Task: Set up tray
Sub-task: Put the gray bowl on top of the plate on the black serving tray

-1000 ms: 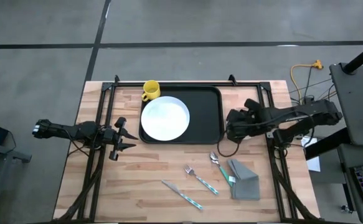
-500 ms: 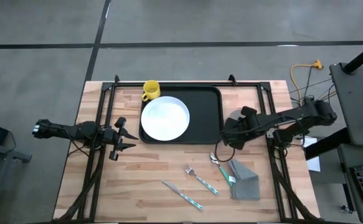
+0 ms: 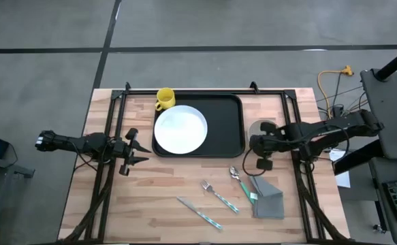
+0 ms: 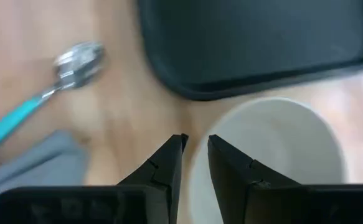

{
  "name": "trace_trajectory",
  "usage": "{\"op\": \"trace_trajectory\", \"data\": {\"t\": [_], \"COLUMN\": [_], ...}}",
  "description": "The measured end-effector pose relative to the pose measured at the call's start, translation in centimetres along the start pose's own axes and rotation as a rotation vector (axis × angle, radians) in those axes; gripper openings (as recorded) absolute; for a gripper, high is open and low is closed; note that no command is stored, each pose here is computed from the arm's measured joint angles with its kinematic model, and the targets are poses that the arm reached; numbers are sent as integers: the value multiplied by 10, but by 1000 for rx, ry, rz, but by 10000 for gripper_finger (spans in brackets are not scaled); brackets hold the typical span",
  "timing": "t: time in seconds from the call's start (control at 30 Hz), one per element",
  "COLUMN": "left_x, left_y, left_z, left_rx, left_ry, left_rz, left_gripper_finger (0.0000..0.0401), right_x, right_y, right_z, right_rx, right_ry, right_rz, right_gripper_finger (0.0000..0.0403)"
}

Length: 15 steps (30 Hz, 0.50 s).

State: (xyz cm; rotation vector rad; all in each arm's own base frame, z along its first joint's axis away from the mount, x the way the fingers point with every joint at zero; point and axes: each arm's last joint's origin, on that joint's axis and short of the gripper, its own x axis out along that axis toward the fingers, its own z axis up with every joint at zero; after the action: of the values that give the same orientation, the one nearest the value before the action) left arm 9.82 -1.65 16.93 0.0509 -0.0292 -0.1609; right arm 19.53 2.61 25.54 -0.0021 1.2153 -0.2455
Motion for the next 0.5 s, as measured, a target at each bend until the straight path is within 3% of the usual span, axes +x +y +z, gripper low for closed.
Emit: {"op": "trace_trajectory", "data": {"t": [0.23,0.5], "left_x": [0,0], "left_y": [0,0], "left_z": [0,0], "left_rx": [0,0], "left_ry": [0,0], "left_rz": [0,0], "left_gripper_finger": [102,102], "right_x": [-4,6], "right_y": [-3,-1], "right_z": [-6,-2], "right_rx": [36,35], "right_ry": [25,57], "right_rz": [0,-47], "right_gripper_finger": [82,150]}}
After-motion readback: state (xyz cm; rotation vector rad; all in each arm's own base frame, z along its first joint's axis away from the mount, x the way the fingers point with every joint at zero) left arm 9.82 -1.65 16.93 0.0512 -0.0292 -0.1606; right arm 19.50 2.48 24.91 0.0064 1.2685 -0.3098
